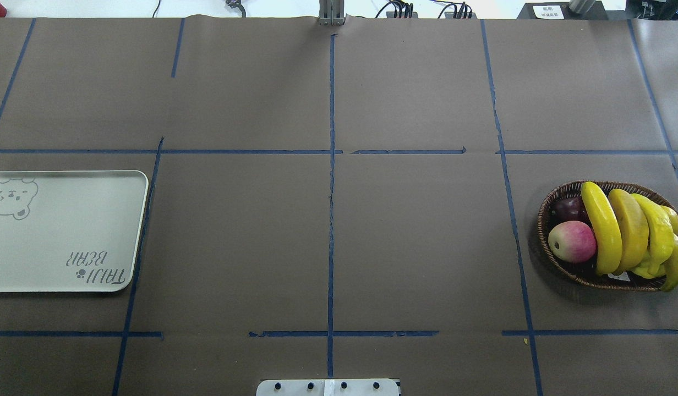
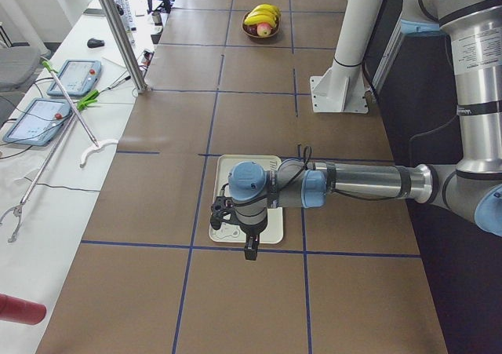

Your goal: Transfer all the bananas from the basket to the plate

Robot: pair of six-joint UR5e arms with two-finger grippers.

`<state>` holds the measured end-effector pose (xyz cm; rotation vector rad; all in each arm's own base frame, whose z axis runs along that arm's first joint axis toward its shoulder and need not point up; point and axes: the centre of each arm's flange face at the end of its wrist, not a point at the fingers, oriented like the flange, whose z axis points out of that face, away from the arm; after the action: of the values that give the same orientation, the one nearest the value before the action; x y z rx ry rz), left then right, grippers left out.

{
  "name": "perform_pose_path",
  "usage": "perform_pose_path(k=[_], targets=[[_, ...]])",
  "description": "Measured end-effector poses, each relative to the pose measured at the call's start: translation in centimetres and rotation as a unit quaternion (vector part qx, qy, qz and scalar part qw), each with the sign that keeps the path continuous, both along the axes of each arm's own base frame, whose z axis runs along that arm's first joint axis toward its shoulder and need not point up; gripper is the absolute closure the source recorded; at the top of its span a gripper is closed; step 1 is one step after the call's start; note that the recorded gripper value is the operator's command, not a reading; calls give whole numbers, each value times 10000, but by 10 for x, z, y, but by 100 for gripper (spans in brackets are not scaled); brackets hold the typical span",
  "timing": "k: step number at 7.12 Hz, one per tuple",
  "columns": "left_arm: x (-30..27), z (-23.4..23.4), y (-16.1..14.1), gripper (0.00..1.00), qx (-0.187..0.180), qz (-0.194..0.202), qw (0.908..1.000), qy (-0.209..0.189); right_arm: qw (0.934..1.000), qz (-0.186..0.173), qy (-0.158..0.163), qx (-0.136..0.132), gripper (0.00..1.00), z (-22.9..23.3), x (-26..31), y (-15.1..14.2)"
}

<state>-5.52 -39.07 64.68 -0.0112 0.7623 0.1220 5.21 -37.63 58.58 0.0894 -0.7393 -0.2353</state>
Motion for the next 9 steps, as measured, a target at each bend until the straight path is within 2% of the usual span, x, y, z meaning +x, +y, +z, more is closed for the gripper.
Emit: perform_pose_path(k=[1,3,6,9], targets=[[0,1,0,0,-9,-2,10000,0,10000,-44,-8,38,0,-16,-14,-3],[0,1,0,0,-14,-2,10000,0,9999,65,-41,-107,2,-45,-46,-6],[0,1,0,0,-6,-2,10000,0,9956,760,-303,-463,15,-63,-111,-3],[0,1,-1,0,-5,-2,10000,0,9895,1195,-269,-772,18,-58,-160,5]])
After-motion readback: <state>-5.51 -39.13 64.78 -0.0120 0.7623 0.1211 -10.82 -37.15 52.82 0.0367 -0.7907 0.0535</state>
